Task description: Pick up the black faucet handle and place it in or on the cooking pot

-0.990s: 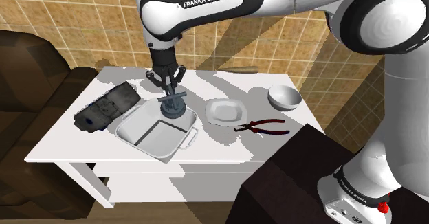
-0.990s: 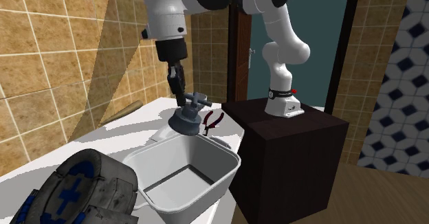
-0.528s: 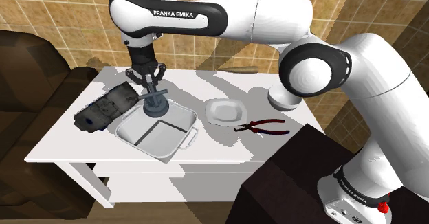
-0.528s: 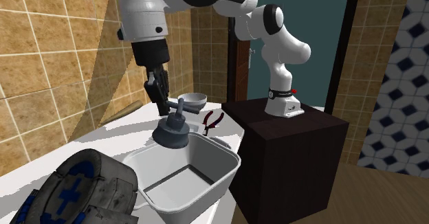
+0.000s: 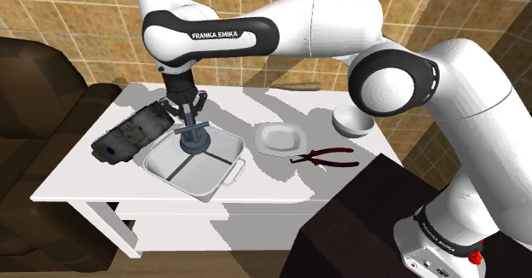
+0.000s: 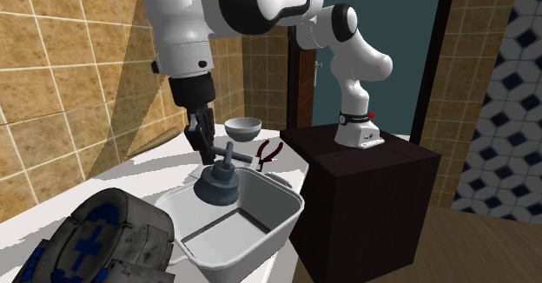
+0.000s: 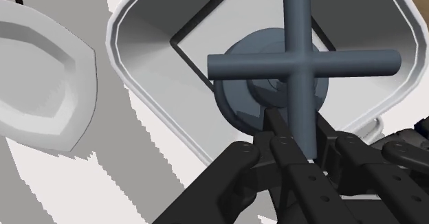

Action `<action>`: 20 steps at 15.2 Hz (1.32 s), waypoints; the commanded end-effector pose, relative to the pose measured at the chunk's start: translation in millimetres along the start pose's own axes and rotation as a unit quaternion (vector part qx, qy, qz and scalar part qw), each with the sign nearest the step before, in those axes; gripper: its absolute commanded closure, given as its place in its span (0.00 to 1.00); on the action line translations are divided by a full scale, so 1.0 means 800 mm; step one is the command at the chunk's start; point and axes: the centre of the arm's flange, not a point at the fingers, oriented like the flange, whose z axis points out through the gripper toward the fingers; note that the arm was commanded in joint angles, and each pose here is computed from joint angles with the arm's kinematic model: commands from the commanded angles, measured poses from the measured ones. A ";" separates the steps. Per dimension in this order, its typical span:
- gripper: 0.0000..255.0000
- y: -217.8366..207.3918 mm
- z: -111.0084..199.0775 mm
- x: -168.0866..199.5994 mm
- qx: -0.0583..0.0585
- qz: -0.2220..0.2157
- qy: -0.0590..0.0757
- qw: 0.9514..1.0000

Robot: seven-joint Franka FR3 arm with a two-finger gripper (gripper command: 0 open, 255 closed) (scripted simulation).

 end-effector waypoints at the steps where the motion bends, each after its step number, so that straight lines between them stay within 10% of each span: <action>1: 1.00 -0.001 0.012 0.002 0.000 0.000 0.000 1.000; 14: 1.00 -0.002 0.053 0.006 0.000 0.000 0.000 1.000; 15: 0.00 -0.002 0.053 0.006 0.000 0.000 0.000 1.000; 20: 0.00 -0.002 0.053 0.006 0.000 0.000 0.000 1.000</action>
